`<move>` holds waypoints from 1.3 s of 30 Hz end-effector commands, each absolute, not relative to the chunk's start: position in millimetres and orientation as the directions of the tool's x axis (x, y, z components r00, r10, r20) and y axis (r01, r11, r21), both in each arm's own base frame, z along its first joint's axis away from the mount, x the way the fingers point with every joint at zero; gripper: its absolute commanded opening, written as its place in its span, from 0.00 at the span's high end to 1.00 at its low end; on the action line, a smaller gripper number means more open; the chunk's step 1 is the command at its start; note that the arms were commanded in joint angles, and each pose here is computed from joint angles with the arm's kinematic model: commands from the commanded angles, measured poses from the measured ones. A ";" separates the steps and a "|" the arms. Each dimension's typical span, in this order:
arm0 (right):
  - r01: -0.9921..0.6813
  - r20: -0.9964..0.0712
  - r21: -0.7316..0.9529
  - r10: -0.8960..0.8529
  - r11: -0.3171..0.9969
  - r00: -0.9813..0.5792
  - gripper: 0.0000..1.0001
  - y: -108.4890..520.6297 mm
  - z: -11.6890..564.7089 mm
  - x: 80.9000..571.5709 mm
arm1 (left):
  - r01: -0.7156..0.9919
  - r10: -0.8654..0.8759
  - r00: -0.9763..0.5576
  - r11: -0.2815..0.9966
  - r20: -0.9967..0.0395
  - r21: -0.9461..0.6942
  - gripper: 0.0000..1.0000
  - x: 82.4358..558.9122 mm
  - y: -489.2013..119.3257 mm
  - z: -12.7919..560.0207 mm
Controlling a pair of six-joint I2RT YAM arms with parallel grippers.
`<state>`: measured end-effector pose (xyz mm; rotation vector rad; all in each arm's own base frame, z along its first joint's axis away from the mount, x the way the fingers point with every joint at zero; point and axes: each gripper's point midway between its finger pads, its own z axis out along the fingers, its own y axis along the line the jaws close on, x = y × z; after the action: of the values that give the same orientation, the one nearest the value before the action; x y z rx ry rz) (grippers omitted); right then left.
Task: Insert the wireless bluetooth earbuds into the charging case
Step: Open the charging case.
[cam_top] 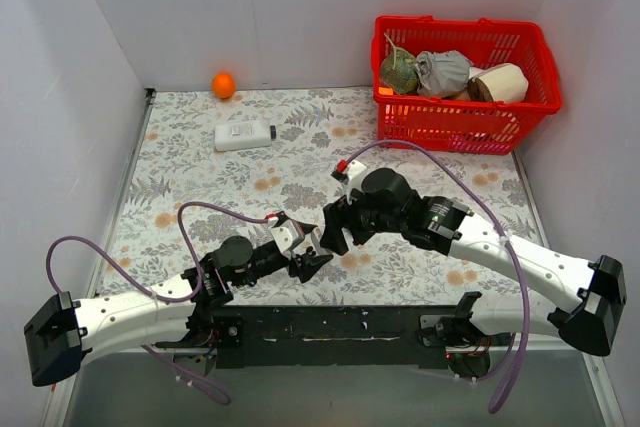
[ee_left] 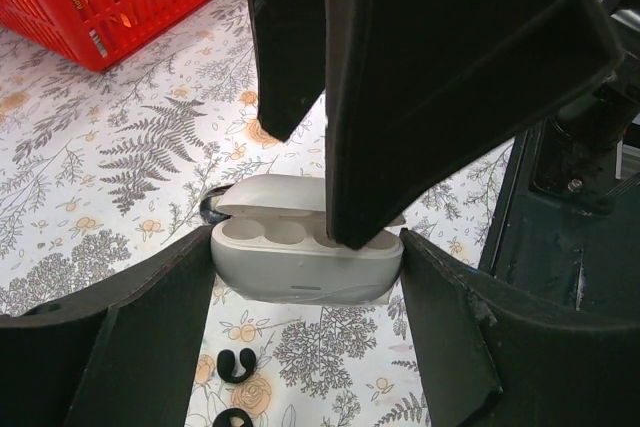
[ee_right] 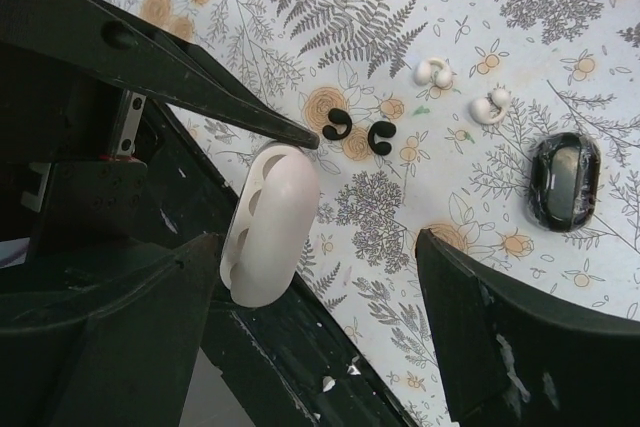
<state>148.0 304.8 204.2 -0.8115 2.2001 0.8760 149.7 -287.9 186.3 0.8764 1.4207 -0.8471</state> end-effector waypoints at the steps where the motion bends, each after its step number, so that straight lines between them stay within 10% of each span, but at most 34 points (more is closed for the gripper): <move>1: -0.733 -0.748 0.356 -0.294 0.579 -0.595 0.13 317.8 216.5 153.1 | 0.889 -0.011 0.017 0.458 -1.000 0.010 1.00 152.6 -290.9 206.7; 39: -0.722 -0.740 0.384 -0.275 0.575 -0.613 0.52 320.3 211.5 150.9 | 0.890 -0.043 0.025 0.457 -0.999 0.003 1.00 151.5 -290.1 217.4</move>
<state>150.8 311.4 201.5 -0.7867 2.2081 0.8678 149.7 -286.8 187.7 0.8717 1.4239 -0.8463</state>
